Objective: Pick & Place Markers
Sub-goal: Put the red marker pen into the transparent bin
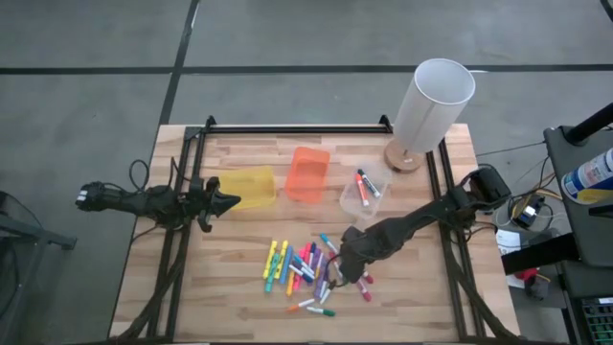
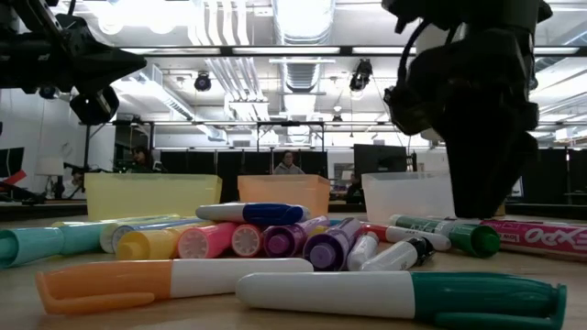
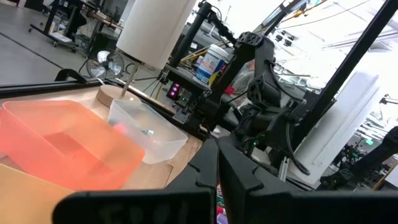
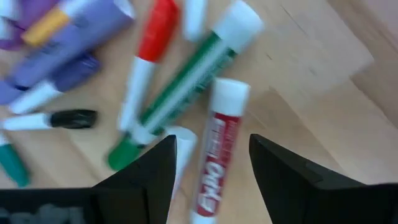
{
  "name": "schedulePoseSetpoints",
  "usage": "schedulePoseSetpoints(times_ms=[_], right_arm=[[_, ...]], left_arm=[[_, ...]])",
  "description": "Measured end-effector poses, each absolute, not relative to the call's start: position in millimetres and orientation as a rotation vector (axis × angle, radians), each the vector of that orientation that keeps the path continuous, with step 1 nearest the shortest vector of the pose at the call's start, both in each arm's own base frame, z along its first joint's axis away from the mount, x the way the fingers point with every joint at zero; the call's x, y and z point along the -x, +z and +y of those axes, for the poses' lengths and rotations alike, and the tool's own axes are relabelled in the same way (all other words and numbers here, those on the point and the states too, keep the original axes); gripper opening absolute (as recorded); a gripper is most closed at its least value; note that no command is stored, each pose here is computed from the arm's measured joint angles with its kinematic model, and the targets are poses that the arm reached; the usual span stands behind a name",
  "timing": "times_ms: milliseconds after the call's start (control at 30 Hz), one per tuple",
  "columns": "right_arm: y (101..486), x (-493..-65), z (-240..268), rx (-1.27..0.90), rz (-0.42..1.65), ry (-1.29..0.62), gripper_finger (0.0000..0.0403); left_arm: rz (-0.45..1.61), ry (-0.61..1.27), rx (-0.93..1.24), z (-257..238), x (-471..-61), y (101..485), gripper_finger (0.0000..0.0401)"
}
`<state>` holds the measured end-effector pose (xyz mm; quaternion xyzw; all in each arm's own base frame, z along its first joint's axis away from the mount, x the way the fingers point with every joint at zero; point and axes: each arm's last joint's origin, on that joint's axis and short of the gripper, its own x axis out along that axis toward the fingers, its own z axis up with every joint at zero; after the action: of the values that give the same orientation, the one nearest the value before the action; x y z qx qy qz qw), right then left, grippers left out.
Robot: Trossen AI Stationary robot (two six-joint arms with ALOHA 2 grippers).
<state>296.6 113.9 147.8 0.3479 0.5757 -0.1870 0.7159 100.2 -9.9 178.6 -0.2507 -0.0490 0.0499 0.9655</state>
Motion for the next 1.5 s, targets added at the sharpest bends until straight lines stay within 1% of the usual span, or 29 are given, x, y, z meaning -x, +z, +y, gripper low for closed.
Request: schedulePoseSetpoints(times_ms=[267, 500, 700, 900, 1033, 1233, 1500], right_arm=[[136, -314, 122, -0.707, 1.334, -0.425, 0.0190], [137, -321, 125, -0.601, 1.415, -0.429, 0.0152], [141, -319, 123, -0.524, 1.422, -0.405, 0.0117], [141, -316, 121, -0.440, 1.446, -0.357, 0.0103], [140, -312, 117, -0.400, 1.477, -0.381, 0.0095], [141, -313, 114, -0.383, 1.481, -0.367, 0.0068], [145, -315, 111, -0.375, 1.487, -0.381, 0.0068]], left_arm=[[-0.097, 0.105, 0.508, -10, -101, 178, 0.0009], [-0.091, 0.108, 0.507, -10, -101, 178, 0.0009], [-0.090, 0.109, 0.507, -10, -101, 178, 0.0009], [-0.089, 0.107, 0.509, -10, -101, 178, 0.0009], [-0.089, 0.107, 0.509, -10, -101, 178, 0.0009], [-0.089, 0.107, 0.509, -10, -101, 178, 0.0009], [-0.089, 0.107, 0.508, -10, -101, 178, 0.0009]])
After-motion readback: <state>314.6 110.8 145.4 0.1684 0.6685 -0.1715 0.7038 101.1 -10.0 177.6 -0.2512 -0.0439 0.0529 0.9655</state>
